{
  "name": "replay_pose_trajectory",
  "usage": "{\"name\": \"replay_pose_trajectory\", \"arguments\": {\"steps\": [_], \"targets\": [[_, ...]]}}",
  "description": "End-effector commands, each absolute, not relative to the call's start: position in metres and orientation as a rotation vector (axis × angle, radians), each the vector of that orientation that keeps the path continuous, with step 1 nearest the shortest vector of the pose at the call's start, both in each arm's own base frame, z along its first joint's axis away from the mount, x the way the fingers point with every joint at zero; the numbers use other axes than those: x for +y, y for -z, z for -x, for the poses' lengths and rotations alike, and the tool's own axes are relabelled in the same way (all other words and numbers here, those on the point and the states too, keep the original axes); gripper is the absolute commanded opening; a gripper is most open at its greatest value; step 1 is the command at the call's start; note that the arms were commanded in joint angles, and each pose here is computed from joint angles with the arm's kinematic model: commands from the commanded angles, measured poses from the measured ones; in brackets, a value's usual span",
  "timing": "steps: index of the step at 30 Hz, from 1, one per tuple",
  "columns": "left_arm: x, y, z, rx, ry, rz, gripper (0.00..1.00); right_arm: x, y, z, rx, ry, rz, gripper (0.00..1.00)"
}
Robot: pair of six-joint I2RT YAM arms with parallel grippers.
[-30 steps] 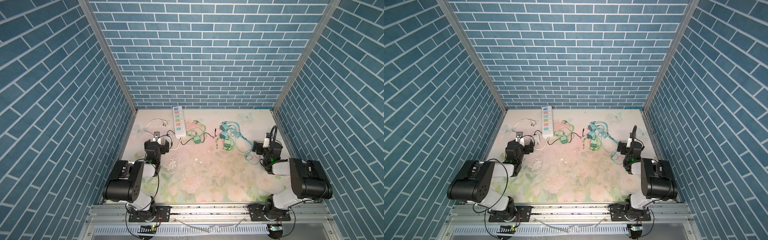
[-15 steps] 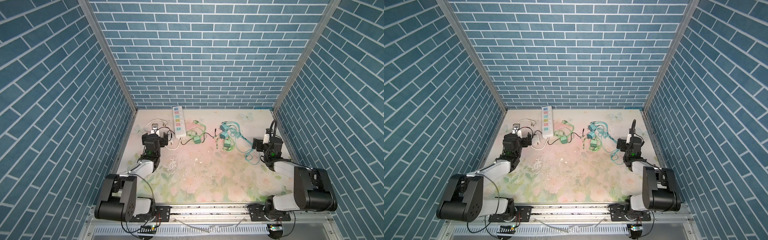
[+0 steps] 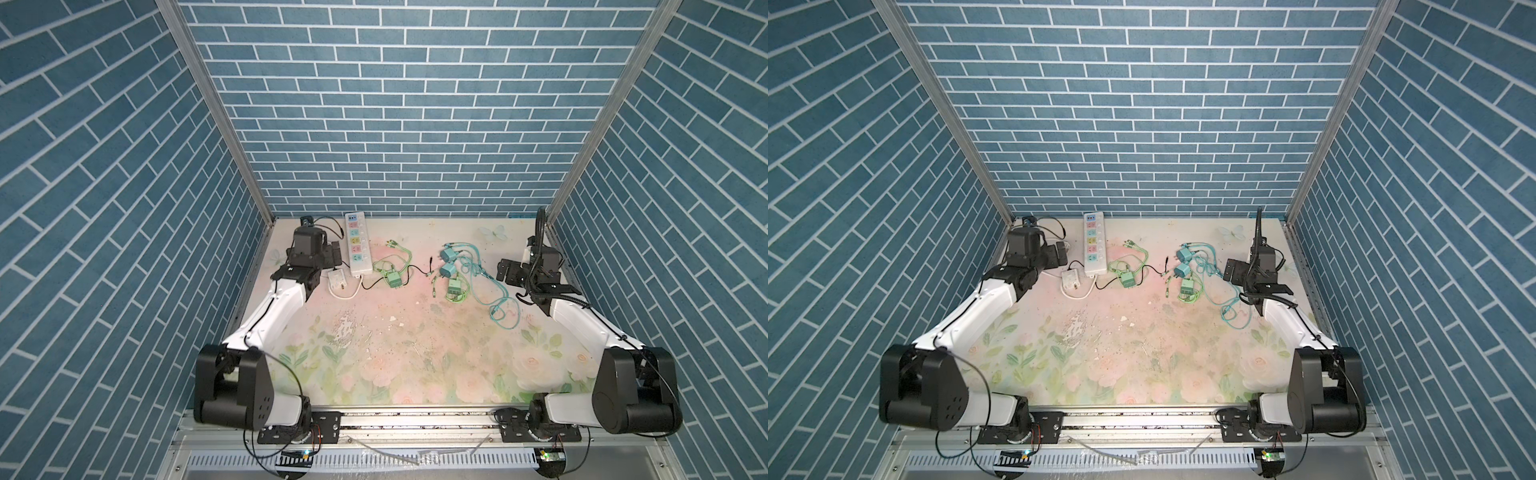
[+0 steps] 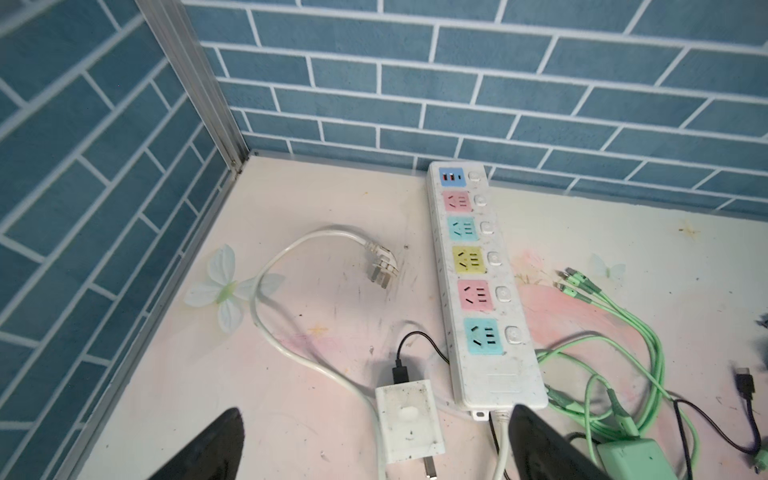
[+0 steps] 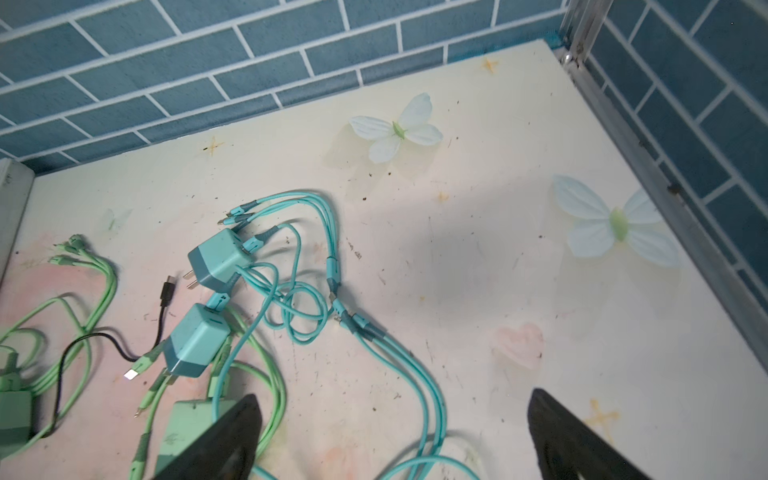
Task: Insert the plug
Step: 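Reach left gripper over the white power strip while right gripper moves over teal chargers, then lower the left gripper and grasp the white power strip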
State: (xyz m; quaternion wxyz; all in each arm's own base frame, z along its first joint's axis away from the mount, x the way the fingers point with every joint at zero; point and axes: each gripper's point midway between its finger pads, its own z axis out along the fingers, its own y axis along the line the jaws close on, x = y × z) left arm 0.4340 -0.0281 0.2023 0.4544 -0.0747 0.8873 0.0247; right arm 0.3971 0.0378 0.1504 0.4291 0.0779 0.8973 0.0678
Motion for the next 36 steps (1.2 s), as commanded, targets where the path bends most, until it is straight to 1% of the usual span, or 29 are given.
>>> {"name": "replay_pose_trajectory", "arguments": {"steps": [1,5,9,11,14,18,25,36], "targets": [[-0.047,-0.165,-0.429,2.418,-0.120,0.157,1.00,0.047,-0.149,-0.385,2.315,-0.225,-0.331,0.99],[-0.066,-0.149,-0.457,2.535,-0.158,0.162,1.00,0.050,-0.151,-0.384,2.378,-0.118,-0.315,0.99],[-0.089,-0.128,-0.485,2.619,-0.080,0.191,1.00,0.054,-0.158,-0.381,2.411,-0.044,-0.277,0.99],[-0.096,-0.117,-0.496,2.646,-0.099,0.206,0.99,0.055,-0.162,-0.381,2.409,-0.018,-0.264,0.99],[-0.106,-0.100,-0.510,2.675,-0.111,0.236,1.00,0.057,-0.164,-0.380,2.409,-0.004,-0.253,0.99],[-0.121,-0.080,-0.529,2.681,-0.064,0.273,1.00,0.065,-0.162,-0.380,2.427,-0.021,-0.222,0.99],[-0.125,-0.059,-0.549,2.687,-0.080,0.338,1.00,0.071,-0.154,-0.379,2.476,-0.008,-0.174,0.99],[-0.105,-0.043,-0.559,2.699,-0.129,0.398,1.00,0.072,-0.156,-0.374,2.487,-0.010,-0.161,0.99]]}}
